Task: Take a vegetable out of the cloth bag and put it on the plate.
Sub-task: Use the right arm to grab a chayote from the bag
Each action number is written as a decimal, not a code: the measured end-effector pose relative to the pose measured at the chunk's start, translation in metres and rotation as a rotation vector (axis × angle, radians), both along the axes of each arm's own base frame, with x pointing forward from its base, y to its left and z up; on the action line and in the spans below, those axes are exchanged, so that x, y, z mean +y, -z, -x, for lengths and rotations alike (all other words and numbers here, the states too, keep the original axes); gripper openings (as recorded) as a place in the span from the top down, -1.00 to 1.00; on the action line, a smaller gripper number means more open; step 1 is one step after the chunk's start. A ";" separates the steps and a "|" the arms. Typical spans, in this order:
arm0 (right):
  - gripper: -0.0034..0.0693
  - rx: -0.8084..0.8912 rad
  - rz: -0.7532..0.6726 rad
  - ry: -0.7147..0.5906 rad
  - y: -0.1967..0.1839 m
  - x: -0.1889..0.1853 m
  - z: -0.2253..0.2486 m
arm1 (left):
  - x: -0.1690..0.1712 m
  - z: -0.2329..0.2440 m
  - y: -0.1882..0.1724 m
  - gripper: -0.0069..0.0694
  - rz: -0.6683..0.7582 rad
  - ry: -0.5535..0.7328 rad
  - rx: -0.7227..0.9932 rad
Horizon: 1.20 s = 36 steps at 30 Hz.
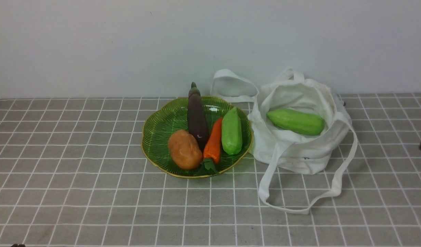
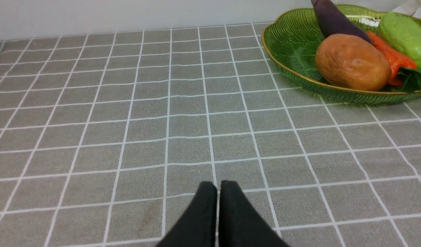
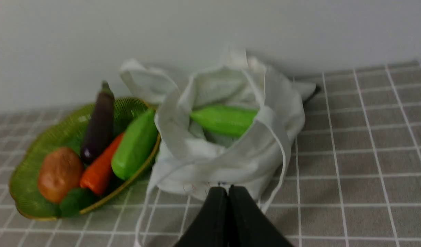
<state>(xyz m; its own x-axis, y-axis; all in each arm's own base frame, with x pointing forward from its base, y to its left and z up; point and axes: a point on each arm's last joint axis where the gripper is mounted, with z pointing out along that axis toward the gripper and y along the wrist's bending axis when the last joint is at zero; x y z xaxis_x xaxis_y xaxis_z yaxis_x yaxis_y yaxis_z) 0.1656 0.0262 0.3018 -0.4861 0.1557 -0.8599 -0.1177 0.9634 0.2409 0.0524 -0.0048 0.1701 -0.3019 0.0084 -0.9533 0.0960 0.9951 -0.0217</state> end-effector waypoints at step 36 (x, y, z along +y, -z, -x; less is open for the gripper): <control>-0.64 0.474 0.565 -0.560 0.101 0.095 -0.310 | 0.000 0.000 0.000 0.83 0.000 0.000 0.000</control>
